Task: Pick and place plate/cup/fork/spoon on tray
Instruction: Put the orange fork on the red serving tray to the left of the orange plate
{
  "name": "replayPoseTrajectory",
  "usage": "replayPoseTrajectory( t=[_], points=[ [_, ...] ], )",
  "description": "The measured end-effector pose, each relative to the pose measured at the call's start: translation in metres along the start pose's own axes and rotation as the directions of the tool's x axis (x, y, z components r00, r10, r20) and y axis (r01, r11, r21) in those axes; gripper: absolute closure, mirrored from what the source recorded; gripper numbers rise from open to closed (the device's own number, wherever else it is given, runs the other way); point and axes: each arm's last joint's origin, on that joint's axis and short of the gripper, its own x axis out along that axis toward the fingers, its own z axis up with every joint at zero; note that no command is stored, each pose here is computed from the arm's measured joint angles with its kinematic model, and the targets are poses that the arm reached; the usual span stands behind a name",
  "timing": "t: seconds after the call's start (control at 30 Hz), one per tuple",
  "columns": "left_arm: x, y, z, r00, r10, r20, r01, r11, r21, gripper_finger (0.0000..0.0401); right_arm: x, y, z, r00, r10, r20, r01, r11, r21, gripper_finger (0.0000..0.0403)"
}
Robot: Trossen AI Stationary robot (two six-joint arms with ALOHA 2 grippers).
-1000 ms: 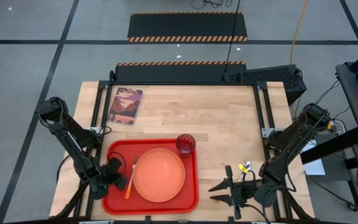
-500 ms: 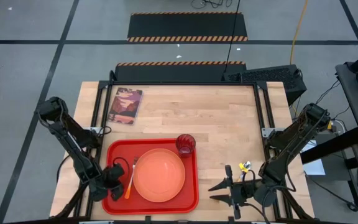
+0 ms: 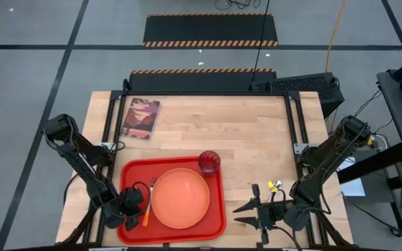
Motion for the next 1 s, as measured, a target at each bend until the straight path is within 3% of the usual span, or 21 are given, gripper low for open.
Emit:
replayPoseTrajectory(
  t=[0.4, 0.67, 1.0],
  points=[
    [-0.012, -0.030, 0.006, 0.999, -0.039, 0.007, 0.038, 0.998, 0.058, 0.0371, 0.000, 0.000, 0.000, 1.000, 0.000, -0.003, 0.000, 1.000, -0.005, 0.0298],
    [0.010, -0.034, 0.000, 1.000, 0.031, -0.007, -0.030, 0.992, 0.122, 0.0371, 0.000, 0.000, 0.000, 1.000, 0.000, -0.004, 0.000, 1.000, -0.007, 0.0298],
    [0.016, -0.039, 0.000, 0.999, 0.012, 0.035, -0.016, 0.992, 0.128, 0.0371, 0.000, 0.000, -0.001, 1.000, 0.000, -0.005, 0.000, 1.000, -0.008, 0.0298]
  ],
)
